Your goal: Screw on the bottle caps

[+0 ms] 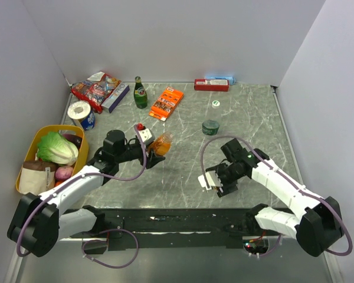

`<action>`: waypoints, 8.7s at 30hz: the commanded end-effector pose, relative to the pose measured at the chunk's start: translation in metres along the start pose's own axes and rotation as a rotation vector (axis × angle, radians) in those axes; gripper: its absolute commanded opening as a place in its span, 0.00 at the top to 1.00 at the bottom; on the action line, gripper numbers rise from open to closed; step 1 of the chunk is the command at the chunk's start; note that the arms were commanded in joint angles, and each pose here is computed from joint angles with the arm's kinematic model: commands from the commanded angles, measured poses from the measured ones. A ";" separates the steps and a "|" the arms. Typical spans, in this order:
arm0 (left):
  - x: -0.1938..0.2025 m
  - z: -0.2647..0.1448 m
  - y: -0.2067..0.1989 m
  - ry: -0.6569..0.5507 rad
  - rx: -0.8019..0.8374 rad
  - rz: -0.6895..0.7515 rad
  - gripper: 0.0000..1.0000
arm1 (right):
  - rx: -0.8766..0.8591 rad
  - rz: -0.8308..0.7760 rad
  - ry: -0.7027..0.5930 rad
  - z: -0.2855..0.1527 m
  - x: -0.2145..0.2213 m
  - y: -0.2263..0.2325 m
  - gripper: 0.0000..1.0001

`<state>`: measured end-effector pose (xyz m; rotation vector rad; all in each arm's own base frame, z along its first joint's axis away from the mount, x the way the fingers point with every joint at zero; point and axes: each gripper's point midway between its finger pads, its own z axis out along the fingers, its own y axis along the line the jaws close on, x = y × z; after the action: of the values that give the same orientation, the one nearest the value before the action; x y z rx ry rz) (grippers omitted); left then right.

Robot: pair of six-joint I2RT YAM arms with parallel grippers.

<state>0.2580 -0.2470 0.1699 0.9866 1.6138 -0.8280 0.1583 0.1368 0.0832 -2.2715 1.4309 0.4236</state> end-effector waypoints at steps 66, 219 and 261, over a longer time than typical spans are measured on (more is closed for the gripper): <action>0.015 -0.013 0.000 -0.019 0.025 0.377 0.99 | 0.234 -0.004 -0.213 -0.104 -0.123 -0.119 0.67; -0.053 -0.025 0.010 -0.255 -0.195 0.066 0.99 | 0.279 0.495 -0.703 -0.142 -0.250 -0.219 0.21; -0.071 -0.028 0.022 -0.307 -0.269 0.029 0.99 | 0.103 0.592 -0.657 -0.090 -0.250 -0.236 0.37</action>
<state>0.2716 -0.2236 0.2121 0.7023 1.4872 -0.6638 0.2626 0.3758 0.3230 -1.3930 1.6339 1.1247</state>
